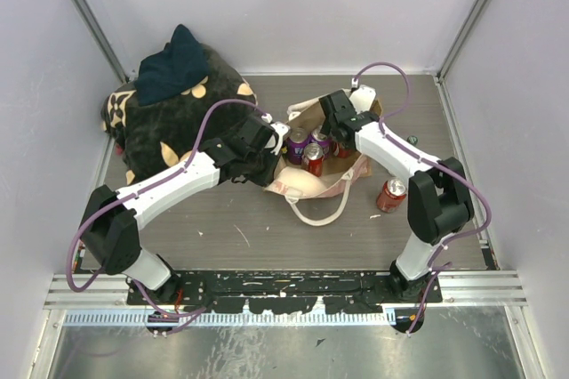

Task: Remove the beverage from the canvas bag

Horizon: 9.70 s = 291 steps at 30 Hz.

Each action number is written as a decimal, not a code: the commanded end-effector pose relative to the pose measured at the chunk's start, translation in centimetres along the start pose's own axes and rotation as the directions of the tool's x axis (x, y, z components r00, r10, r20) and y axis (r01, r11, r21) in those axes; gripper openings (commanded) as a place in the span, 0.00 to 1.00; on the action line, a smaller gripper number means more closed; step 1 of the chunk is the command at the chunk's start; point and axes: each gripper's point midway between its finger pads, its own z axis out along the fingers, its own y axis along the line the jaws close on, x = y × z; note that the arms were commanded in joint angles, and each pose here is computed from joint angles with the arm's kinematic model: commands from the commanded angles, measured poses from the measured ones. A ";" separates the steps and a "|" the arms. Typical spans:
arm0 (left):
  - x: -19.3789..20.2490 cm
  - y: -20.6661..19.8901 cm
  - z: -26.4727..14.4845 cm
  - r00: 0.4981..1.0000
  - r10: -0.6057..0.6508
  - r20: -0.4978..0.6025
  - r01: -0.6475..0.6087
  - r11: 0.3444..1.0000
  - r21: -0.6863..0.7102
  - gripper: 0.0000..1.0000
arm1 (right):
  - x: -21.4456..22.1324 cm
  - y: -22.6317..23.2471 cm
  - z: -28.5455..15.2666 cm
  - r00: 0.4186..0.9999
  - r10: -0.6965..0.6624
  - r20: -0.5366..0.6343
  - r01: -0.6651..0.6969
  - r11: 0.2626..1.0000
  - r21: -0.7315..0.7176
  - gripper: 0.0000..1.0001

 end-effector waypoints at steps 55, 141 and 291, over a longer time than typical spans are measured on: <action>-1.1 0.0 0.7 0.999 0.032 0.000 -0.032 0.999 -0.010 0.26 | -14.1 3.9 -16.9 0.913 -0.111 0.392 0.226 0.938 -0.261 0.00; 1.3 -0.8 0.9 0.995 0.101 -0.017 -0.099 0.992 0.072 0.27 | 3.6 -1.7 4.8 0.972 0.211 -0.106 -0.191 0.967 0.169 0.66; -2.3 4.4 1.8 0.996 0.062 -0.066 -0.072 0.983 -0.167 0.31 | 9.4 -9.2 -11.8 0.977 -0.052 0.207 0.115 0.945 -0.307 0.01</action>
